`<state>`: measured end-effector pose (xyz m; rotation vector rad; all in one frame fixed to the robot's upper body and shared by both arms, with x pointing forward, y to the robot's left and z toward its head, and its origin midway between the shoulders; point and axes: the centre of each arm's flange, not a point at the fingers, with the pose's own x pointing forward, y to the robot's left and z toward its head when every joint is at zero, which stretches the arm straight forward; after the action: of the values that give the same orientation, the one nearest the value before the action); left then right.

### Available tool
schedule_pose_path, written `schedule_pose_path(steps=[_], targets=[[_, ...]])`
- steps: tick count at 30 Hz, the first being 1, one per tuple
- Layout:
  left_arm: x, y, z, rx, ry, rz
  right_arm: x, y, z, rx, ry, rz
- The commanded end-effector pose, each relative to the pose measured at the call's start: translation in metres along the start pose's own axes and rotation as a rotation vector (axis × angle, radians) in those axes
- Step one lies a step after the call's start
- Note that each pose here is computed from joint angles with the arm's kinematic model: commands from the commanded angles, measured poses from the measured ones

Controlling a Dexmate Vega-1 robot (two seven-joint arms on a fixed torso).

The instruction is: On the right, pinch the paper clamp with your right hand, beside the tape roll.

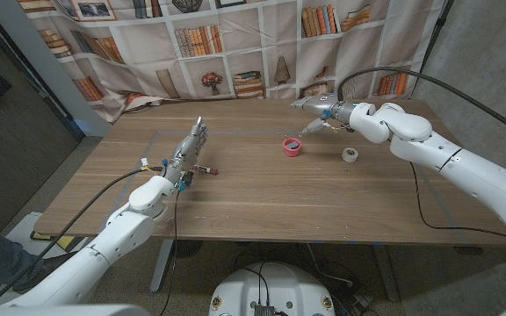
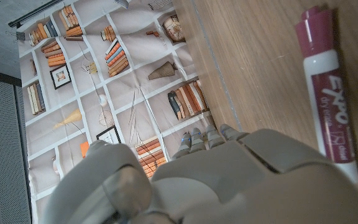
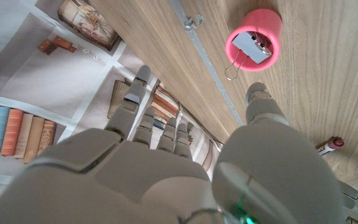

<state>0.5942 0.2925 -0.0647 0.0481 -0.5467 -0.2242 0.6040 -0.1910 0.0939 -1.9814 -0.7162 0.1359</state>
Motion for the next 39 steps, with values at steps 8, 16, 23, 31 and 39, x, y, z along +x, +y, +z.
schedule_pose_path(steps=[8, 16, 23, 31, 39], targets=[[0.003, -0.003, -0.007, -0.009, 0.014, -0.016, 0.011, 0.004, 0.013, -0.113, -0.040, 0.130], [0.001, -0.005, -0.012, -0.017, 0.026, -0.018, 0.015, 0.005, 0.017, -0.165, -0.042, 0.173], [-0.001, -0.007, -0.015, -0.023, 0.033, -0.014, 0.018, 0.007, 0.018, -0.191, -0.050, 0.176], [-0.003, -0.010, -0.018, -0.030, 0.043, -0.013, 0.023, 0.009, 0.023, -0.236, -0.082, 0.176], [-0.005, -0.010, -0.019, -0.032, 0.048, -0.010, 0.029, 0.012, 0.023, -0.247, -0.093, 0.190]])
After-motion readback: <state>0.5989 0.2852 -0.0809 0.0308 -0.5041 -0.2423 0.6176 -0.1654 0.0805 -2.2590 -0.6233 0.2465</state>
